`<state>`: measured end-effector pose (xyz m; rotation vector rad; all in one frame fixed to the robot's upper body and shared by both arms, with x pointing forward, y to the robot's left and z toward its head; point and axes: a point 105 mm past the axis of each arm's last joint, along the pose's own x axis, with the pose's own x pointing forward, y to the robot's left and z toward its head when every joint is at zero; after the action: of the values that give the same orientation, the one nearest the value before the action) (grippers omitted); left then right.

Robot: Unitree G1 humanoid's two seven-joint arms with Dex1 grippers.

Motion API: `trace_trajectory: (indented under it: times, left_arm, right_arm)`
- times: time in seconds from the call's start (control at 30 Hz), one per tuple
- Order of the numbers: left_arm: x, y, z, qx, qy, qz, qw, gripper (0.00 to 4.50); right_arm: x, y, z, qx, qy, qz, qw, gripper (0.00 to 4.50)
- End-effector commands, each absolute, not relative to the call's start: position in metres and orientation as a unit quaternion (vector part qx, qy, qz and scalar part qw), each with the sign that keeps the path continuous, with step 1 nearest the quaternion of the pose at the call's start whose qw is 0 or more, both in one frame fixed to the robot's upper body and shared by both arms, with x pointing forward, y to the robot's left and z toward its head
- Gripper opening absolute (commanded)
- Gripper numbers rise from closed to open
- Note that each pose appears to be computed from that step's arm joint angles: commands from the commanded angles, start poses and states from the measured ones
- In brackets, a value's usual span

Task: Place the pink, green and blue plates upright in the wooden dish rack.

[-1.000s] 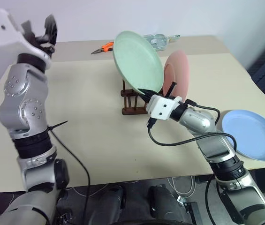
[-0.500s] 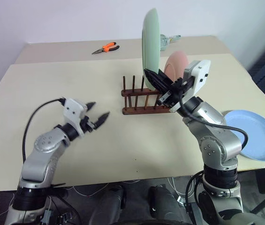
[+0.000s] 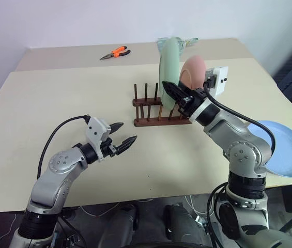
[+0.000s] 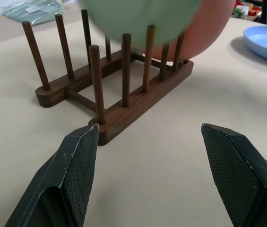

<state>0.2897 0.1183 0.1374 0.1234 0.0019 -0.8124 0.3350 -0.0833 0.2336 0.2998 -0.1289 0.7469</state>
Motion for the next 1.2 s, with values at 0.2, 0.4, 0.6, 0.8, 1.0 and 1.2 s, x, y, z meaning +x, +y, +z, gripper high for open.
trace_trajectory:
  times: [0.2,0.4,0.6,0.8,1.0,1.2]
  left_arm:
    - [0.286,0.109,0.146,0.08,-0.02,-0.407,0.91,3.57]
    - [0.287,0.107,0.144,0.081,-0.017,-0.415,0.906,3.57]
    - [0.289,0.101,0.142,0.083,-0.015,-0.437,0.896,3.57]
    - [0.29,0.084,0.137,0.083,-0.013,-0.474,0.876,3.57]
    - [0.291,0.068,0.137,0.081,-0.02,-0.505,0.859,3.57]
    - [0.289,0.062,0.136,0.08,-0.022,-0.515,0.853,3.57]
  right_arm:
    - [0.324,-0.08,0.254,0.002,-0.125,0.377,0.918,3.88]
    - [0.3,-0.105,0.268,-0.165,-0.151,0.386,0.895,3.88]
    - [0.276,-0.166,0.262,-0.197,-0.082,0.362,0.907,4.15]
    - [0.259,-0.223,0.209,-0.226,0.052,0.274,0.933,4.48]
    - [0.249,-0.279,0.137,-0.282,0.184,0.138,0.932,4.48]
    - [0.245,-0.314,0.105,-0.293,0.247,0.045,0.923,3.95]
